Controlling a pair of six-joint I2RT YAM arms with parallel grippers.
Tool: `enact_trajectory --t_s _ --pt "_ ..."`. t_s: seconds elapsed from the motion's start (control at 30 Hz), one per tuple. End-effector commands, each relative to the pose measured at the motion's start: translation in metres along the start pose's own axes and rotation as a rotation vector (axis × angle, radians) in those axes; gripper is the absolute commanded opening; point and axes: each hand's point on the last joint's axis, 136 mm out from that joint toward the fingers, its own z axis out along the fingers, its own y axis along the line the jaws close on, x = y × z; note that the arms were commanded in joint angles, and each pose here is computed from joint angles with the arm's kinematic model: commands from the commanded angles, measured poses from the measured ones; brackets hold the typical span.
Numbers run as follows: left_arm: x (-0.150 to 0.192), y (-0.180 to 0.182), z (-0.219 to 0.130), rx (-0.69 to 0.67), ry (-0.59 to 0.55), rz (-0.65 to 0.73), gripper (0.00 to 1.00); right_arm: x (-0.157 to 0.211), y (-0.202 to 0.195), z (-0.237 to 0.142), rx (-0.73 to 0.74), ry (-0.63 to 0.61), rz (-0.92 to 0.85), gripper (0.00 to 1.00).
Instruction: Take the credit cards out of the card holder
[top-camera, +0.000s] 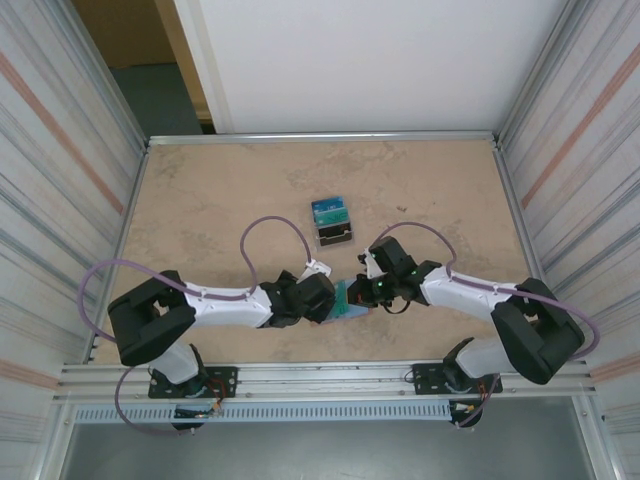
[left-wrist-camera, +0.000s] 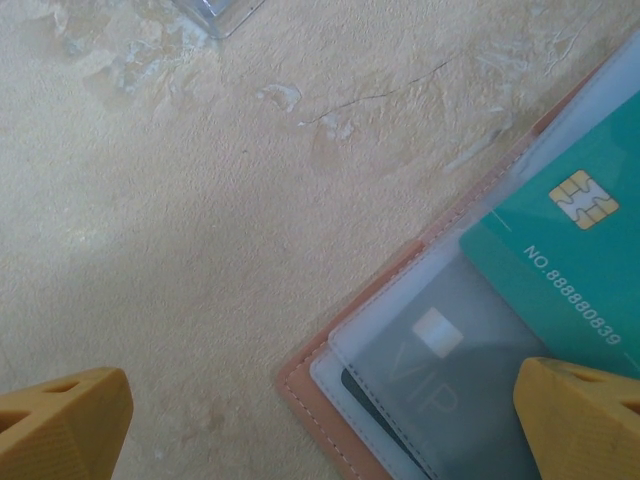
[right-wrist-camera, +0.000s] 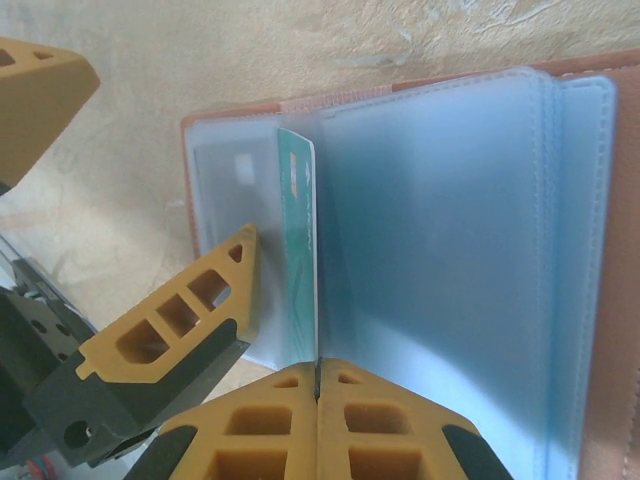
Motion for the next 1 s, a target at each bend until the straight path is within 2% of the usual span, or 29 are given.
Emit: enact_trajectory --t_s 0.0,0.1,0.33,0.53,0.73,0.97 --pt "0.009 -0.004 0.004 0.001 0.038 0.045 0.99 0.0 0.0 -0.003 -0.017 -0.017 -0.023 0.0" --pt "0.01 -0.004 0.005 0.002 0.041 0.045 0.99 0.0 0.006 -0.001 -0.064 -0.025 -0.023 0.01" --pt "0.009 -0.007 0.005 0.015 0.039 0.034 0.99 0.0 0.007 0.006 -0.102 -0.037 -0.028 0.14" --pt "0.01 -0.008 0.004 0.022 0.043 0.03 0.99 -0.001 0.011 0.013 -0.123 -0.041 -0.04 0.17" --pt "0.011 -0.007 0.004 0.02 0.045 0.019 0.99 -0.002 0.013 0.018 -0.118 -0.036 -0.051 0.15" --pt "0.003 -0.001 -0.003 0.001 0.02 0.008 0.99 -0.004 0.005 0.009 -0.036 -0.06 -0.077 0.06"
